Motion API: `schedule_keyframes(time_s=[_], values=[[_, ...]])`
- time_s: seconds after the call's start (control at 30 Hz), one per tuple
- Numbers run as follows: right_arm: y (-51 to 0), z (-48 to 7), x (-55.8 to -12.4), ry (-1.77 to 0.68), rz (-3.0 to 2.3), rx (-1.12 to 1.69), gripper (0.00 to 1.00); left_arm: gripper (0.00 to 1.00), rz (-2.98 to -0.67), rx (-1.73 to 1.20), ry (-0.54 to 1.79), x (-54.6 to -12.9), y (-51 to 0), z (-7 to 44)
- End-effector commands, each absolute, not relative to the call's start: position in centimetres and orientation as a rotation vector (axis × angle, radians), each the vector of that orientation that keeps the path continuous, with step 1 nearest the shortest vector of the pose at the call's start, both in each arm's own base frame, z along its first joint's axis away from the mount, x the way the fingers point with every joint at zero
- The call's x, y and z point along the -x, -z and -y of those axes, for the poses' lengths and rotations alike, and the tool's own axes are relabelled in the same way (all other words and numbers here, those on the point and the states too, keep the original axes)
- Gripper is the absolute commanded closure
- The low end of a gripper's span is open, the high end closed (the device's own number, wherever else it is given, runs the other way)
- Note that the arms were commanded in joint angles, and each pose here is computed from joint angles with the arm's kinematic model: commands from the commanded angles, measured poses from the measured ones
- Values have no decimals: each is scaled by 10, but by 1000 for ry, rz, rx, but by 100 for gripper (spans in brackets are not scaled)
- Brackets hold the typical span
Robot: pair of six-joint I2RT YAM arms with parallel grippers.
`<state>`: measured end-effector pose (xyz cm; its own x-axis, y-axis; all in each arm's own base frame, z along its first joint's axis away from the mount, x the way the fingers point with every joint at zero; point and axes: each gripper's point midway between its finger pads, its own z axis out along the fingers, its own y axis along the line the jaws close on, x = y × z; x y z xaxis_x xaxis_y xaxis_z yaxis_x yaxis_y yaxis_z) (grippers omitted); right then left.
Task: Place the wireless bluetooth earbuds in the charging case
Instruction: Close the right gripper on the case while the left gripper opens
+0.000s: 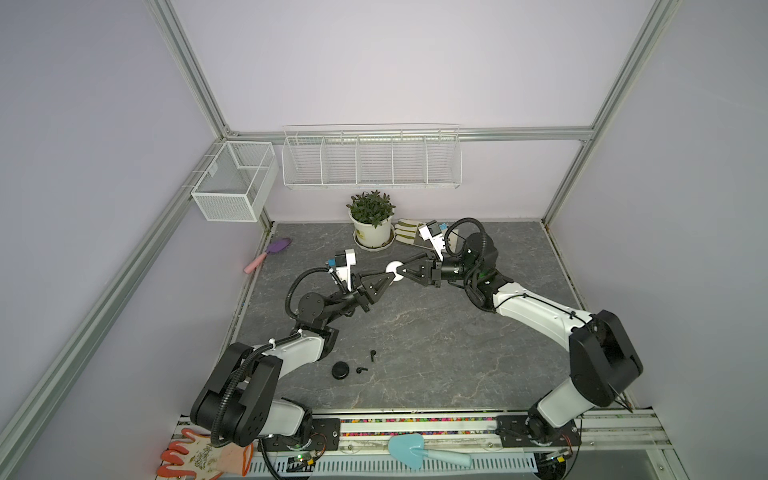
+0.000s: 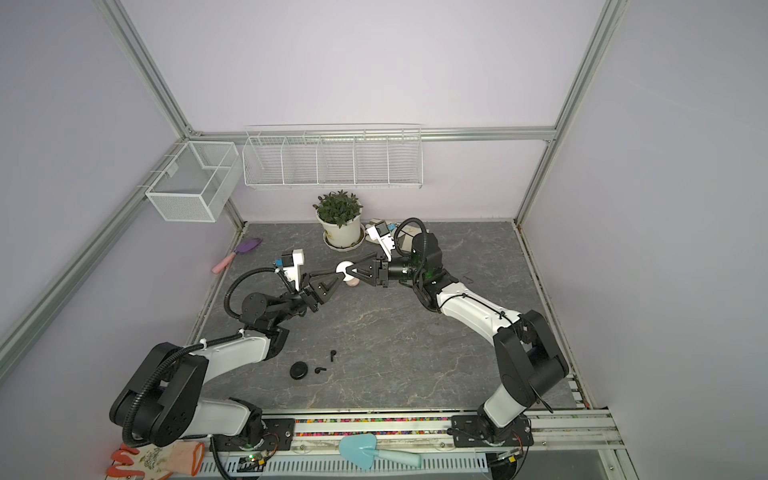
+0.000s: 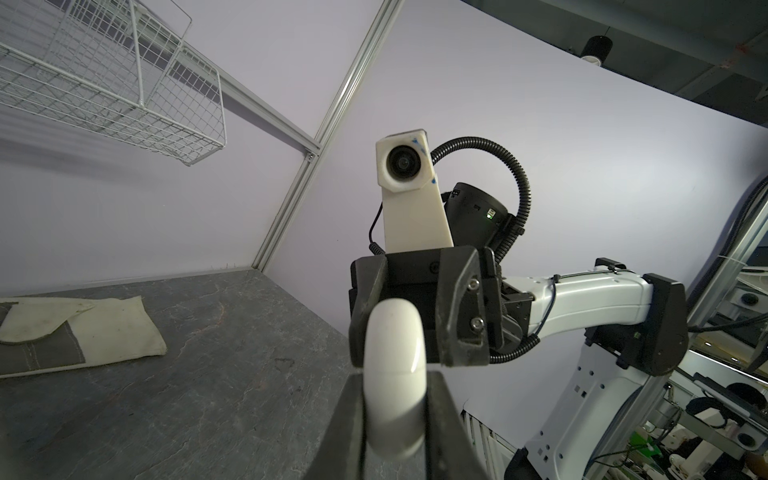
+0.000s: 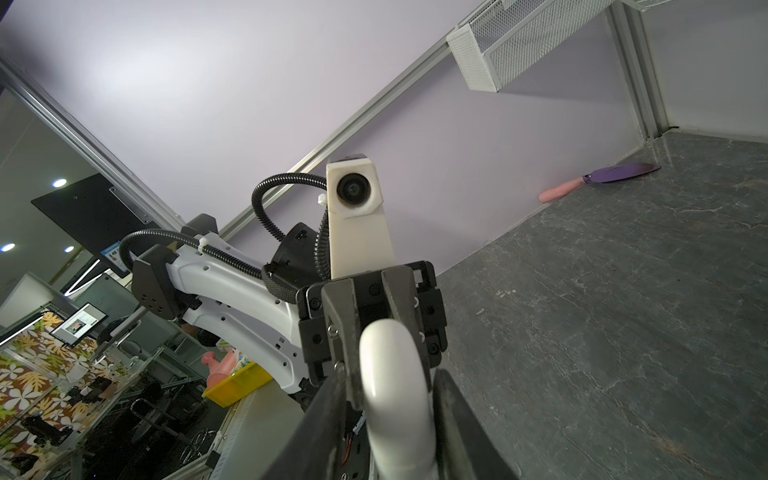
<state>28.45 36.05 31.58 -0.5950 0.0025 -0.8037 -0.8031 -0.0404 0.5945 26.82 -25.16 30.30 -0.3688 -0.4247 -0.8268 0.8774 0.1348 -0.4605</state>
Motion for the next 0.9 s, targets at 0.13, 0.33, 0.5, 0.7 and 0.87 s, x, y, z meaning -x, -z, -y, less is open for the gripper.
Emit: schedule_keyframes(time_s=[0.13,0.33,0.5,0.7,0.87], values=[[-319,-363,-280,-1723,-1598,883,72,100,-1263,-479,1492,-274,-314,250],[-317,-364,-282,-1719,-1607,877,77,99,-1271,-457,1486,-277,-312,249],[-308,-364,-285,-1688,-1649,873,79,73,-1269,-440,1457,-278,-309,245],[-301,-360,-293,-1642,-1705,859,80,53,-1275,-409,1436,-277,-305,239],[-285,-357,-307,-1585,-1800,849,80,34,-1340,-305,1361,-287,-284,221]])
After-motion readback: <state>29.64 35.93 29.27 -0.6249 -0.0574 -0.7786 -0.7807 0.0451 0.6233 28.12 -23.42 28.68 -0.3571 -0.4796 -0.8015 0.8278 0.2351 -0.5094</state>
